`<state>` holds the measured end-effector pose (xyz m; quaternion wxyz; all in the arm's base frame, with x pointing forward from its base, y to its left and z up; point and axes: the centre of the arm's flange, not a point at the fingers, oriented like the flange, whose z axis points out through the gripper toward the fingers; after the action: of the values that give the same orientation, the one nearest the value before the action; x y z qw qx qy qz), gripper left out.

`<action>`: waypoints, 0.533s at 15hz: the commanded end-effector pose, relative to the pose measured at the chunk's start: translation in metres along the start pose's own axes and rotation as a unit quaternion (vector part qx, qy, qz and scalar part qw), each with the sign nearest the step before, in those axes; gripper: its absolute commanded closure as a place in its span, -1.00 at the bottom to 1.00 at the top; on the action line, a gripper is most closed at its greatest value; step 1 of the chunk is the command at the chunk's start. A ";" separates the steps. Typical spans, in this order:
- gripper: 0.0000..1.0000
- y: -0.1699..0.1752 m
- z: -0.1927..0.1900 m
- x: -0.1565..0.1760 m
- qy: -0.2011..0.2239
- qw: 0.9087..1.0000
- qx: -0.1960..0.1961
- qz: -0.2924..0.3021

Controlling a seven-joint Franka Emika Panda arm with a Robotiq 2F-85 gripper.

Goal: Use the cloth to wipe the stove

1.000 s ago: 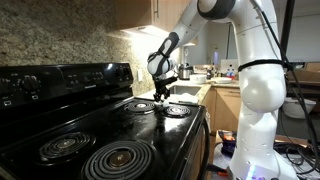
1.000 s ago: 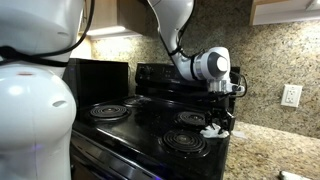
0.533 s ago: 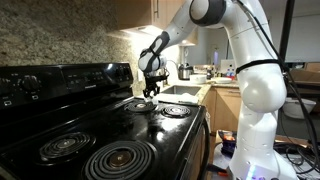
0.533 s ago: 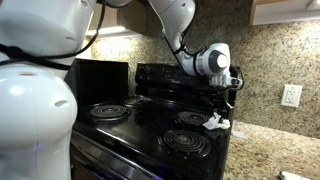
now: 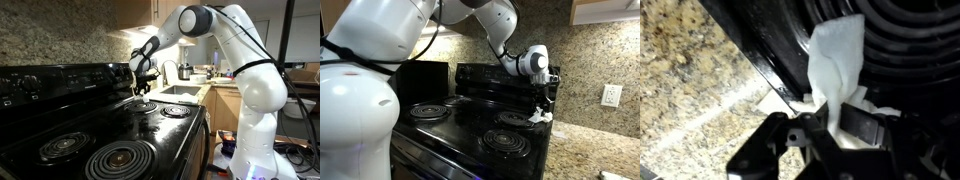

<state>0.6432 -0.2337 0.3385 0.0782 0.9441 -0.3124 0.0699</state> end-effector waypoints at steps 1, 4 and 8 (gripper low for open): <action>0.84 -0.049 -0.014 0.019 0.020 1.000 0.005 0.019; 0.83 -0.087 -0.023 0.017 0.038 0.999 0.011 0.016; 0.84 -0.122 -0.016 0.003 0.043 0.999 0.007 0.008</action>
<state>0.7050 -0.1507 0.3485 0.0738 0.9419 -0.3083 0.1107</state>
